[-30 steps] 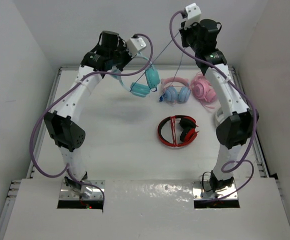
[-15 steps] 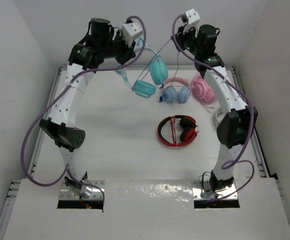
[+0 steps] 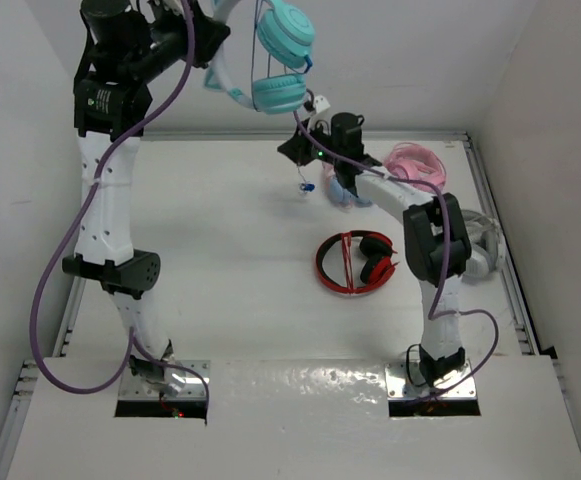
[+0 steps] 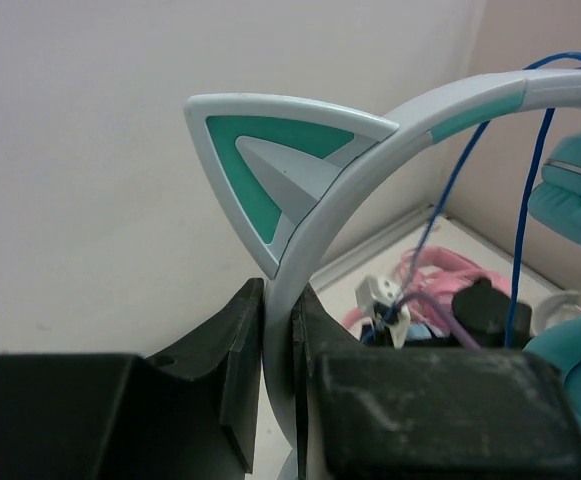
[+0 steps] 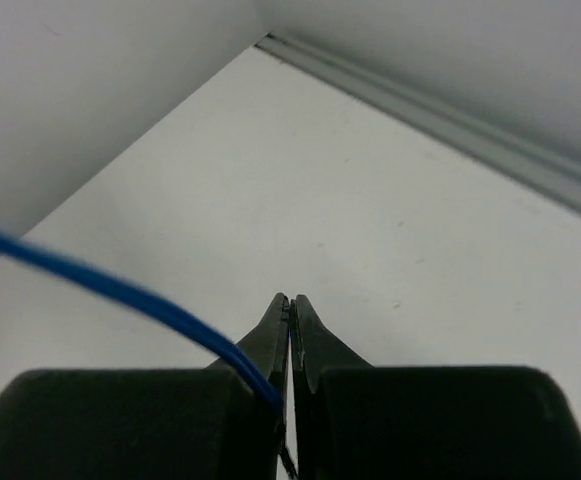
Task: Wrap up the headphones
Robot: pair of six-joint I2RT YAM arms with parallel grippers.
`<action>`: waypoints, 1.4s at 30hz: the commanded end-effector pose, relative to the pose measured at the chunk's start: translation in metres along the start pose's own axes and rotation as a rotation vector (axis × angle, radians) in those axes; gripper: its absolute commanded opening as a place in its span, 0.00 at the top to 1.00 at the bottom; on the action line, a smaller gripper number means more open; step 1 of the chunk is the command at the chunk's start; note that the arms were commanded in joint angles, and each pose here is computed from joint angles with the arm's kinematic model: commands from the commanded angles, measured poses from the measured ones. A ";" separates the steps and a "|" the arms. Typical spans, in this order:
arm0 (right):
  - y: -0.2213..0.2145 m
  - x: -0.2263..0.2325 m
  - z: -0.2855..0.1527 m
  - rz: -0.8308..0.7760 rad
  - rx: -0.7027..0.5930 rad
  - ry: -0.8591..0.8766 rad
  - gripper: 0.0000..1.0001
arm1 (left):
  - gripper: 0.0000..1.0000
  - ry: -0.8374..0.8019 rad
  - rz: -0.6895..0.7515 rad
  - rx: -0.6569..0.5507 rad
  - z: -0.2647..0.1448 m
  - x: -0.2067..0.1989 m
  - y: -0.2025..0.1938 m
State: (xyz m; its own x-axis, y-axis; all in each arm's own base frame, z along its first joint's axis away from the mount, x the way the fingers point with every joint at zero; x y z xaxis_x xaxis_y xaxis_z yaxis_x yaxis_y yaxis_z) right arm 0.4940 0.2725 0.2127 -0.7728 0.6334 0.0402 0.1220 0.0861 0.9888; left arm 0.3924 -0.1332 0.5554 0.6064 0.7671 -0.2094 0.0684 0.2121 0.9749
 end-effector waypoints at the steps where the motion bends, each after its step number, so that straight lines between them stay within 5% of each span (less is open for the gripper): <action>1: 0.012 0.016 0.012 0.071 -0.147 0.068 1.00 | 1.00 0.077 0.036 -0.140 -0.009 0.002 0.032; 4: -0.010 0.023 0.015 0.164 -0.154 0.052 1.00 | 1.00 0.159 0.088 -0.132 -0.012 0.013 0.031; 11: -0.012 -0.035 -0.022 0.248 -0.212 -0.283 1.00 | 1.00 0.389 0.220 -0.077 -0.021 0.046 0.021; 17: -0.021 -0.069 -0.052 0.308 -0.210 -0.401 1.00 | 1.00 0.378 0.150 -0.091 -0.021 0.047 0.021; 26: -0.028 0.022 -0.004 0.194 -0.221 -0.064 1.00 | 1.00 0.303 -0.359 -0.124 -0.013 0.088 0.006; 33: -0.074 0.074 0.007 0.226 -0.089 0.059 1.00 | 1.00 0.391 -0.305 -0.323 -0.046 0.115 0.055; 42: -0.092 0.163 -0.001 0.049 0.074 0.351 1.00 | 1.00 0.624 -0.434 -0.323 -0.065 0.186 0.027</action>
State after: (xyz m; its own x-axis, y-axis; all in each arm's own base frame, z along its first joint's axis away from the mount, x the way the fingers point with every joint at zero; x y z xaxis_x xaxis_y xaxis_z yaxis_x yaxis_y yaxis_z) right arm 0.3882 0.3546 0.1252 -0.8580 0.4652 0.2179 0.2548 0.0171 0.9668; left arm 0.4592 0.0269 0.5069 0.0285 0.8012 -0.5977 0.0872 0.5937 0.7999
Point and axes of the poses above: each gripper's point midway between its finger pads, its own z axis out along the fingers, its own x axis along the line the jaws close on, y = z × x, the point moved 6 cm from there along -z, back along the fingers, and after that the axes turned 13 degrees about -z, right-handed, at the moved point
